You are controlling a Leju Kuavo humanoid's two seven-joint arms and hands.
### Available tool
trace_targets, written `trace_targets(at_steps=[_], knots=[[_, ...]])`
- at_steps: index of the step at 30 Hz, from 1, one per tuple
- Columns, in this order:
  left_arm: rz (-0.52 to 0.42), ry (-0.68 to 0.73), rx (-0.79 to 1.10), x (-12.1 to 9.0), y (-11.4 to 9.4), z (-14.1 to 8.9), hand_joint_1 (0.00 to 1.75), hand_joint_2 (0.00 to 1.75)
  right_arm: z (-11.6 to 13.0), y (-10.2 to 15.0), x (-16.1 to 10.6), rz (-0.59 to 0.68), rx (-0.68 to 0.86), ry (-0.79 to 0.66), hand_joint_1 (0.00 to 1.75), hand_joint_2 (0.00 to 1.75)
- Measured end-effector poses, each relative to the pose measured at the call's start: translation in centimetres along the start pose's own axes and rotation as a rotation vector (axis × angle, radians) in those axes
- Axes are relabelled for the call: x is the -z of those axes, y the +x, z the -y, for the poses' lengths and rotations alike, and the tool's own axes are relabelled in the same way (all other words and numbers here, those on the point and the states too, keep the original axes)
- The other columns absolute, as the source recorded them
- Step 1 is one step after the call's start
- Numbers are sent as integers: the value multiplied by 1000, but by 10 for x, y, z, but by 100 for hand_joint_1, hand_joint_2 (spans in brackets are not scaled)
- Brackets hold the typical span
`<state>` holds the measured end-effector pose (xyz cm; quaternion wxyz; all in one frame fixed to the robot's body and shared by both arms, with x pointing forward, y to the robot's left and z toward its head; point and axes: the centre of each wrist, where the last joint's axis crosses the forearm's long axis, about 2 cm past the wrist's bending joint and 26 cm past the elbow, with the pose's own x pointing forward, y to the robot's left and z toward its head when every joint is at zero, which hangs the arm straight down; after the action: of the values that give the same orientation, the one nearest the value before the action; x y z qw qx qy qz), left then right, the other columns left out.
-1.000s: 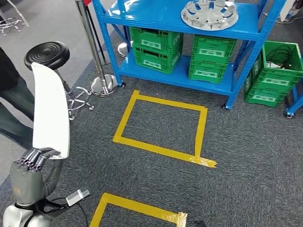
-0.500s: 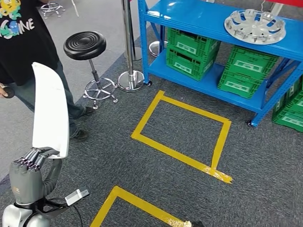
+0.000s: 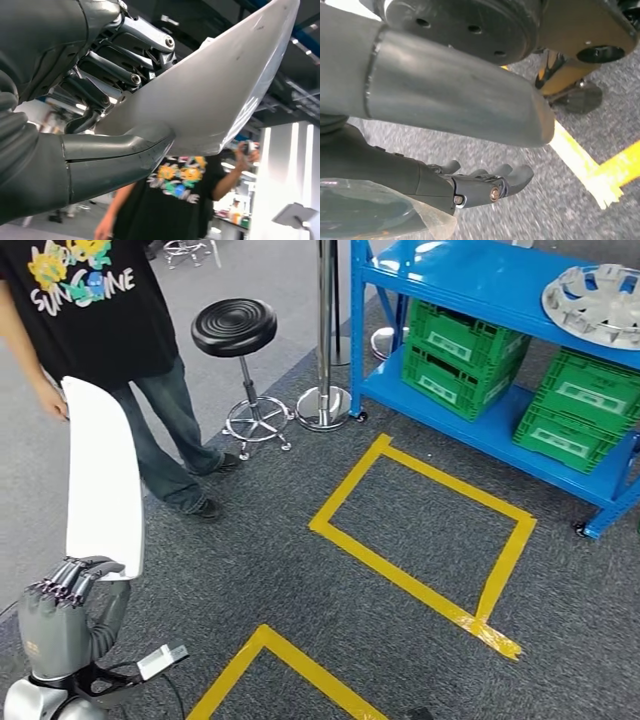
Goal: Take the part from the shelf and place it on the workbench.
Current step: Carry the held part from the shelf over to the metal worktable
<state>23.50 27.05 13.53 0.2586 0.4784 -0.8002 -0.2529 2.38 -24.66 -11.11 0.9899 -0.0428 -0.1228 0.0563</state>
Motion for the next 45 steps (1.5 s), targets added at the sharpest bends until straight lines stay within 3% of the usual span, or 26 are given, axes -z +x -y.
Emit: trace_targets(at_steps=[45], knots=[[-4,5,-28,1,9,2,175,175,2,0,0,-1,3,-4,0,0]])
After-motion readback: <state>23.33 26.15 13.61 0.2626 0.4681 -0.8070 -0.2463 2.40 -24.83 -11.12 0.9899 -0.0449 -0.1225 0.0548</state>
